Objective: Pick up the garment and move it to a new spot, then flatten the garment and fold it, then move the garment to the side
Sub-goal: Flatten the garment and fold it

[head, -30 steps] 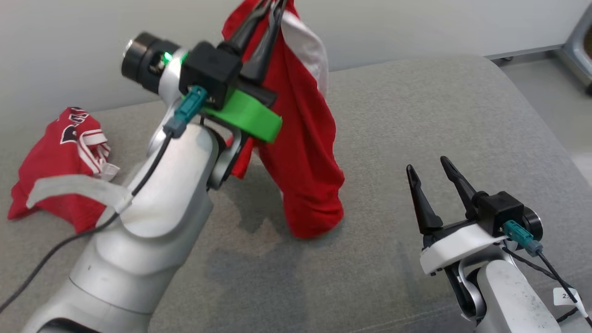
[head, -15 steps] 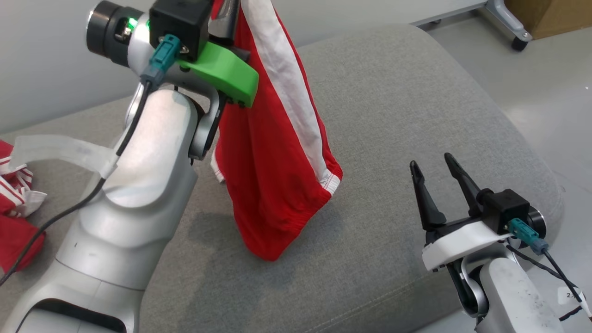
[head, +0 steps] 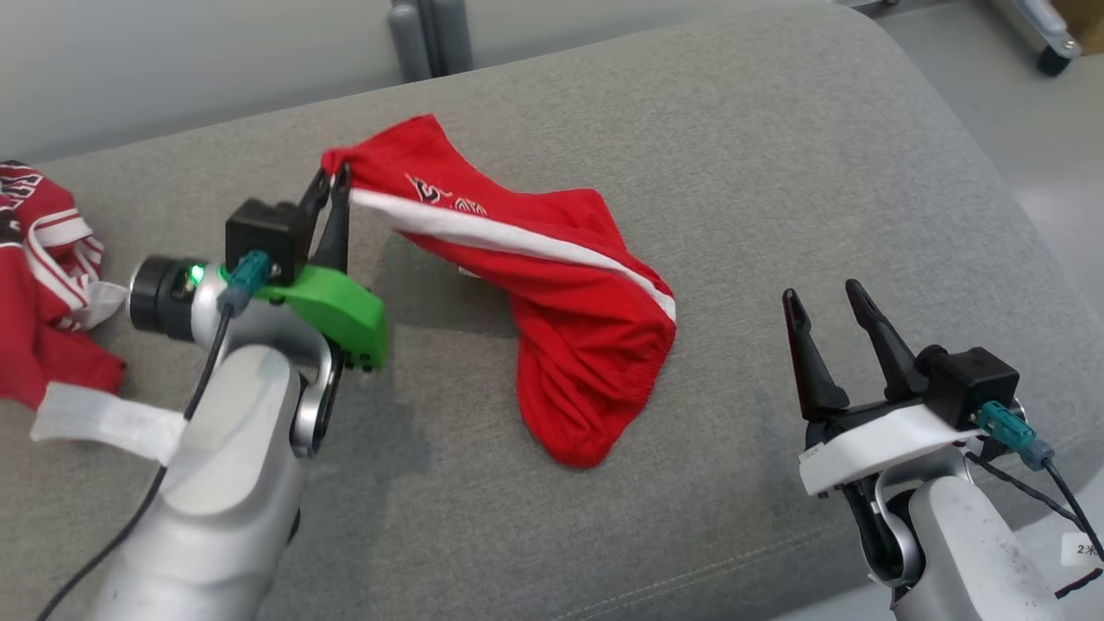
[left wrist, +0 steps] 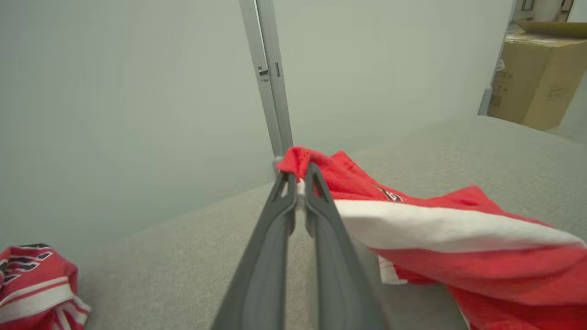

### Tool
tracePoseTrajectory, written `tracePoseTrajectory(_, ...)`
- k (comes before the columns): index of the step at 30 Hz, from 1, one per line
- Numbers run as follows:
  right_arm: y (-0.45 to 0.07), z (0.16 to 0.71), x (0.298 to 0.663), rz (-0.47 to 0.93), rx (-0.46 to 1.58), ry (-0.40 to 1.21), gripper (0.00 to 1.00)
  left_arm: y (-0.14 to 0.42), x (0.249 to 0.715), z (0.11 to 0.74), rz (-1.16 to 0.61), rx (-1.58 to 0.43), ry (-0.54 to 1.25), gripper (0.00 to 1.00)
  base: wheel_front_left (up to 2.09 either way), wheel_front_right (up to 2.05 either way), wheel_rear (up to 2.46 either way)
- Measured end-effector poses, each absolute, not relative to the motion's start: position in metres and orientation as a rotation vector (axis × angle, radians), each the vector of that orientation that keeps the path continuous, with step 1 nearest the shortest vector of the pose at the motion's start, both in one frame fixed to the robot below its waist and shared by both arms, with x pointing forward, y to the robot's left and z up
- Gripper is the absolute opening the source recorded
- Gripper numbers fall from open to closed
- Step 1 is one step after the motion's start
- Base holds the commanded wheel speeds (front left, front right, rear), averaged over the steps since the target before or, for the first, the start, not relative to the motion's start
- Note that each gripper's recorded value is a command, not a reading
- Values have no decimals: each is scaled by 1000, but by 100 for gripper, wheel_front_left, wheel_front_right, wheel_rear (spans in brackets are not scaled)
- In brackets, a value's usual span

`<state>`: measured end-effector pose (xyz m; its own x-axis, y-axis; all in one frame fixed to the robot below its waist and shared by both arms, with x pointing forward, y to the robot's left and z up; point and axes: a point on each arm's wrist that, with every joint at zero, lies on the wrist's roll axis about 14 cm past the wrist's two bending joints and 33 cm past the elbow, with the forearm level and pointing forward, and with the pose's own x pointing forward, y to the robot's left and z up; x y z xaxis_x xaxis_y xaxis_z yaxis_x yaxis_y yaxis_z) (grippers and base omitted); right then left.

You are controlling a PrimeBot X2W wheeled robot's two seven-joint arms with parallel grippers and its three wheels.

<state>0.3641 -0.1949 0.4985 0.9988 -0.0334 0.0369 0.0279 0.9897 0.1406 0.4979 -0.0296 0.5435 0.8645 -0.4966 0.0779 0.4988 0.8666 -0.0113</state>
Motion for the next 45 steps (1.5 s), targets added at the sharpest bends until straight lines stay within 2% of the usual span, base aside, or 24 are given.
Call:
tracePoseTrajectory(8, -151, 477, 376, 109, 215, 31, 100, 29, 454, 469, -347, -151, 133, 0, 0, 0, 0)
tracePoseTrajectory(13, -122, 471, 381, 200, 263, 67, 100, 59, 431, 453, -254, -206, 174, 0, 0, 0, 0)
tracePoseTrajectory(19, -107, 465, 385, 231, 350, 128, 100, 93, 414, 442, -152, -218, 200, 0, 0, 0, 0)
tracePoseTrajectory(22, -98, 474, 399, 256, 401, 133, 100, 105, 412, 444, -123, -217, 186, 0, 0, 0, 0)
tracePoseTrajectory(28, -76, 483, 428, 356, 359, 205, 100, 105, 410, 439, -123, -209, 198, 0, 0, 0, 0)
tracePoseTrajectory(37, -54, 451, 435, 488, 246, 442, 100, 98, 404, 433, -142, -204, 216, 0, 0, 0, 0)
tracePoseTrajectory(45, -65, 436, 445, 497, 197, 546, 100, 102, 403, 435, -127, -221, 207, 0, 0, 0, 0)
